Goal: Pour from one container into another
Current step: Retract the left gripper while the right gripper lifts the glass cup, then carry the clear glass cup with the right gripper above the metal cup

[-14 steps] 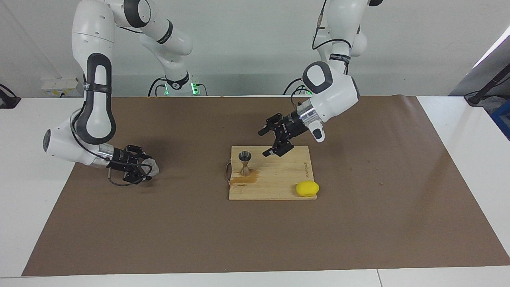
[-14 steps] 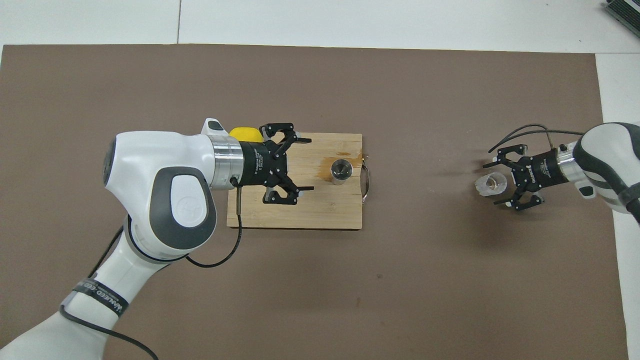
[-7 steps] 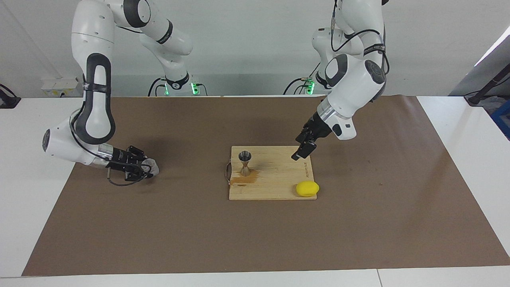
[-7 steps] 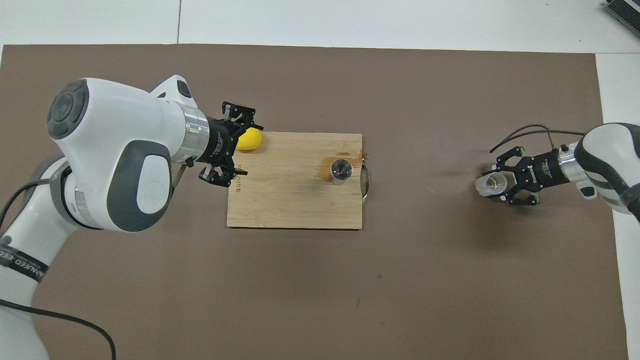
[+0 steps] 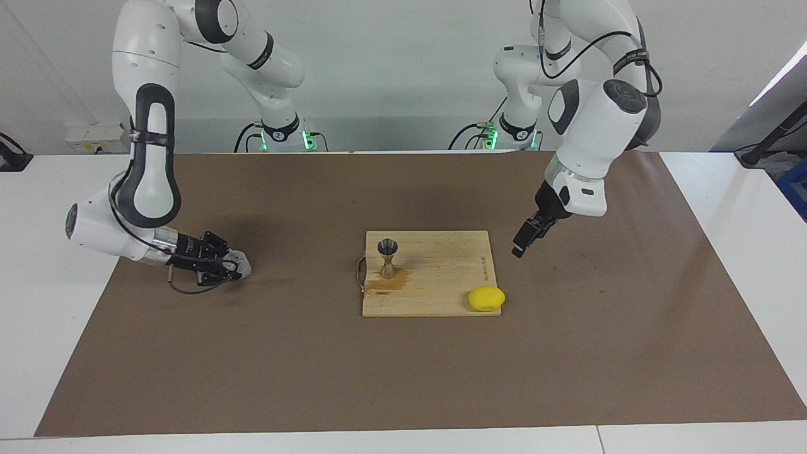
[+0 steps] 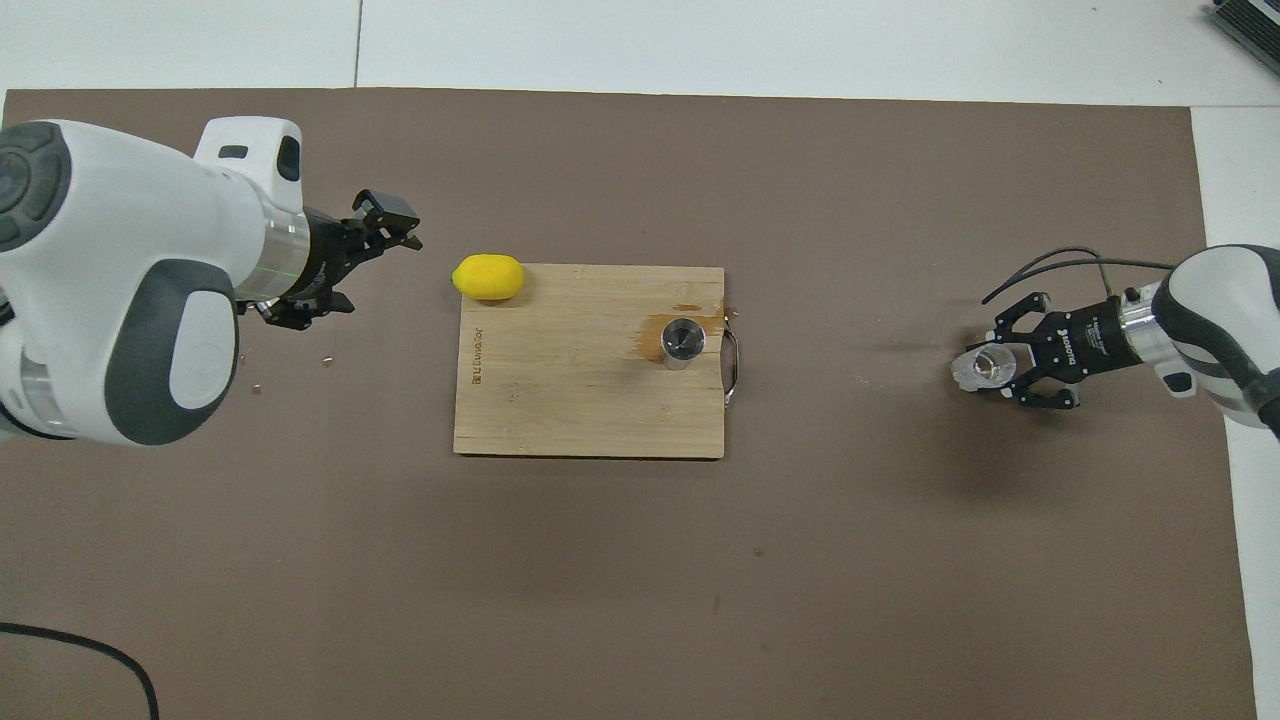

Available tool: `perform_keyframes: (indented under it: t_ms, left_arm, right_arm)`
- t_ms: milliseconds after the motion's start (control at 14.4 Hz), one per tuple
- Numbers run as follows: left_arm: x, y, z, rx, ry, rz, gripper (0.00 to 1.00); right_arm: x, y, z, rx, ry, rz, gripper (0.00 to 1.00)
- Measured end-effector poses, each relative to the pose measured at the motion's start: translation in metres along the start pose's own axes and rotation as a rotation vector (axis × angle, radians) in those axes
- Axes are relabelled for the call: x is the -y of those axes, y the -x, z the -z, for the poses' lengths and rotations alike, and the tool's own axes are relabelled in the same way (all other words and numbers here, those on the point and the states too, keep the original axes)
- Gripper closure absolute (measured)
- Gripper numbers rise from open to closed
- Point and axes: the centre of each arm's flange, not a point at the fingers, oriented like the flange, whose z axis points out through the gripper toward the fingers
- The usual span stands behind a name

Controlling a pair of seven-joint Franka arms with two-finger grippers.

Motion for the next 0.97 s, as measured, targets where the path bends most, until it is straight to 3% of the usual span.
perform_keyframes:
  t_ms: [279,487,696,975]
  left_arm:
    - [0.050,-0.036,0.014,0.025,-0.034,-0.222,0.00]
    - [0.086,-0.053,0.036,0.031,-0.084,-0.411,0.00]
    - [0.096,-0.046,0.052,0.051,-0.162,-0.557,0.00]
    - [0.089,-0.021,0.084,0.105,-0.219,-0.618,0.00]
  right_arm:
    - [0.005,0.016,0.010,-0.013,-0.015,-0.001,0.49]
    - [0.018,0.054,0.014,-0.034,-0.019,-0.025,0.49]
    - [0.037,0.102,0.012,-0.058,-0.024,-0.072,0.49]
    - [0.061,0.157,0.007,-0.074,-0.033,-0.139,0.49]
